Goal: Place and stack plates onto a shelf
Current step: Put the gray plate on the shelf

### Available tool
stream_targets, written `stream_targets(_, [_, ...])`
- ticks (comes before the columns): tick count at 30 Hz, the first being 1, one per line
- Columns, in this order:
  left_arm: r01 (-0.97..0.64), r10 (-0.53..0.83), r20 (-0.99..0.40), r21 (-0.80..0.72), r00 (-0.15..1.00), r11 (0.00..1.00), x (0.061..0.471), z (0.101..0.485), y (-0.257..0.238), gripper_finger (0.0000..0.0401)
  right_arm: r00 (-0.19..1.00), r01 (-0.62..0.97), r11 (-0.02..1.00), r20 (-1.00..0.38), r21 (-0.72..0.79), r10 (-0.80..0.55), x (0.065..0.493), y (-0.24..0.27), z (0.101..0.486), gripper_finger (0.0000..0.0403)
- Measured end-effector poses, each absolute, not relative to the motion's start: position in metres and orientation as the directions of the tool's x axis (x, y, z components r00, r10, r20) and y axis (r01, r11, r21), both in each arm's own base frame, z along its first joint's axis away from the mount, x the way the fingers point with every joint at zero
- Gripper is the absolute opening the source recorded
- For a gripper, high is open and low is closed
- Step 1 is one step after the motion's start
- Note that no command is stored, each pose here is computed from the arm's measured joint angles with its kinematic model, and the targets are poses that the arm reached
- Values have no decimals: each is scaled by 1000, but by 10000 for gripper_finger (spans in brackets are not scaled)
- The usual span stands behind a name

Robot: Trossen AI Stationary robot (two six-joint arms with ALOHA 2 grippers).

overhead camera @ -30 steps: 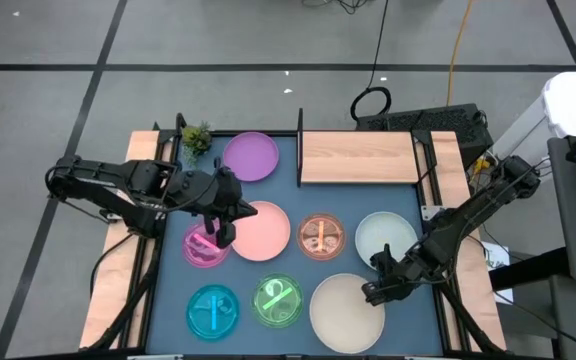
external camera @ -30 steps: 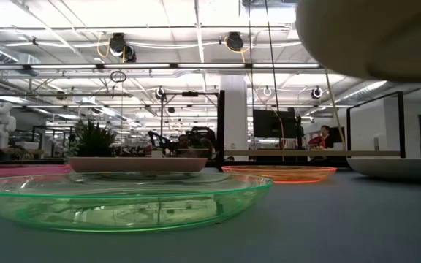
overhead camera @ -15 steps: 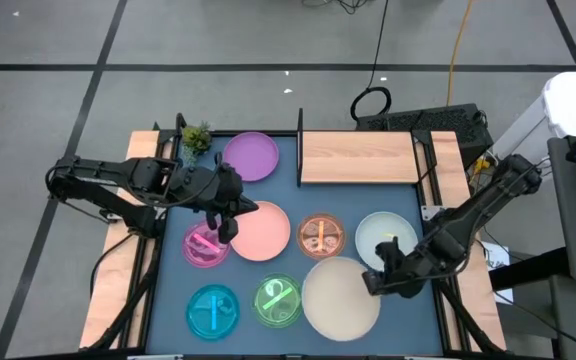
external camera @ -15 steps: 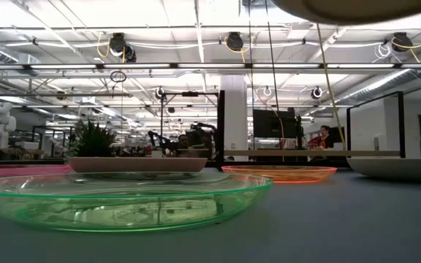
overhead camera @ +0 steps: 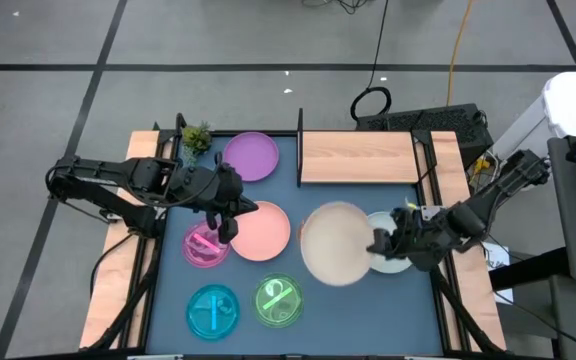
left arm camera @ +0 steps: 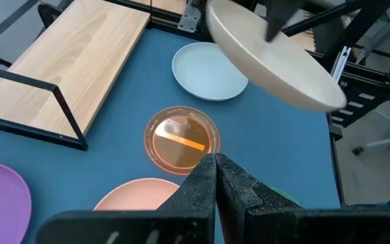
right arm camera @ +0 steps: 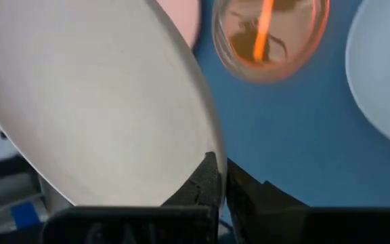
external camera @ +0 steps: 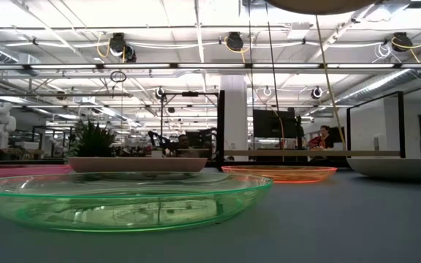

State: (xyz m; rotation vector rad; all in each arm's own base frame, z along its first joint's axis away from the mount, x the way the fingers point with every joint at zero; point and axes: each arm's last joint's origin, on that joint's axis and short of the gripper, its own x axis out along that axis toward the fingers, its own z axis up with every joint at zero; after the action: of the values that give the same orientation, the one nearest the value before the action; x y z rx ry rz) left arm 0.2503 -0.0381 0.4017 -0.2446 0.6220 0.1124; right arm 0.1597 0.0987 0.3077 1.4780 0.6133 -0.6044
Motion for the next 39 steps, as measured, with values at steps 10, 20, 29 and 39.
stream_targets(10, [-179,30,-589,-195,808,964,250,402,-38,3,796,577,57,-545,815,-262,162,60,327,0])
stream_targets(20, [-178,30,-589,-195,808,964,250,402,-38,3,774,450,43,-366,892,-517,158,36,340,0])
stream_targets(29, [-179,30,-588,-197,808,964,250,402,-38,3,711,405,-56,-353,913,-608,160,27,320,0])
stream_targets(39, [-180,30,-586,-200,810,963,251,402,-38,3,617,301,-190,-343,934,-708,161,20,291,0])
